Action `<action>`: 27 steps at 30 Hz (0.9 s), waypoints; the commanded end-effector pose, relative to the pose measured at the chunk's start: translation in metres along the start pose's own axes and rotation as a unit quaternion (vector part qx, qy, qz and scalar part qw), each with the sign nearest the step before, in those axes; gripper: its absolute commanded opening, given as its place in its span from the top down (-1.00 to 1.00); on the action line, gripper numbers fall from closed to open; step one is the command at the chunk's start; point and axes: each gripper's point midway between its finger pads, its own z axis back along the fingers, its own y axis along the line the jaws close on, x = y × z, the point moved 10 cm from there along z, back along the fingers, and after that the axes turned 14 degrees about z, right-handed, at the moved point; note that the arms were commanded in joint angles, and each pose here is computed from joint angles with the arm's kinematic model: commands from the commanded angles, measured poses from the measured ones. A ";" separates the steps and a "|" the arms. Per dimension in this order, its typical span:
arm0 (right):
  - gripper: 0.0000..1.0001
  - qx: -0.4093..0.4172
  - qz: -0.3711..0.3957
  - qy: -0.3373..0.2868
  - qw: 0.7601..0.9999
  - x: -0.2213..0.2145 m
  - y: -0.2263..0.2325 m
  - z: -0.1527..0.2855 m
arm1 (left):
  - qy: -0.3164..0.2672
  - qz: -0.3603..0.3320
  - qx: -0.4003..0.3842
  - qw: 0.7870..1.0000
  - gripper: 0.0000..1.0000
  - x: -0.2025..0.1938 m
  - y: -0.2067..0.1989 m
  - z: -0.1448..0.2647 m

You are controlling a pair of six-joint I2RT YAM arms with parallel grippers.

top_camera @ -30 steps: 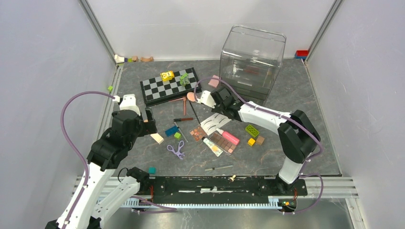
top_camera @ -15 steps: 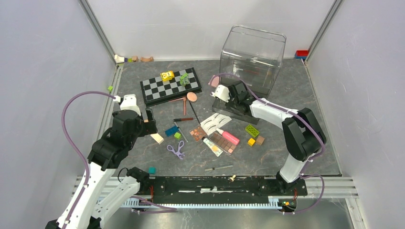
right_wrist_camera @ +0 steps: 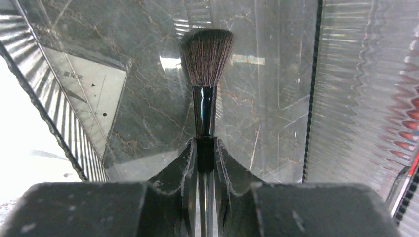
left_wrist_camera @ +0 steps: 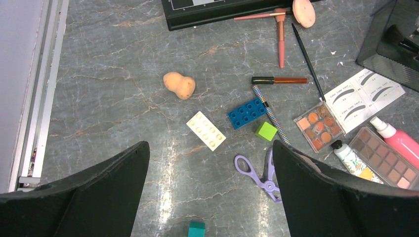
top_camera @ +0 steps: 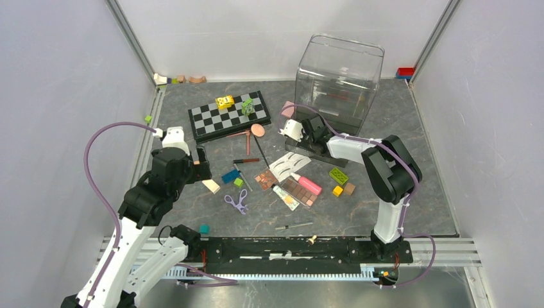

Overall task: Organize the makeup
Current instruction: Place the makeup brush in the drawer.

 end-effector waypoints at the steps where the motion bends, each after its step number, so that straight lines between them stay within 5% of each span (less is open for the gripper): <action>1: 0.63 0.005 -0.010 -0.022 1.000 0.003 -0.003 -0.008 | -0.012 -0.007 -0.011 1.000 -1.00 0.004 -0.003 -0.003; 10: 0.14 0.016 -0.018 -0.017 1.000 0.003 -0.001 -0.009 | -0.011 -0.008 -0.010 1.000 -1.00 0.005 -0.003 -0.003; 27: 0.08 -0.102 -0.111 -0.094 0.984 0.051 -0.045 0.067 | -0.013 -0.006 -0.009 1.000 -1.00 0.005 -0.002 -0.003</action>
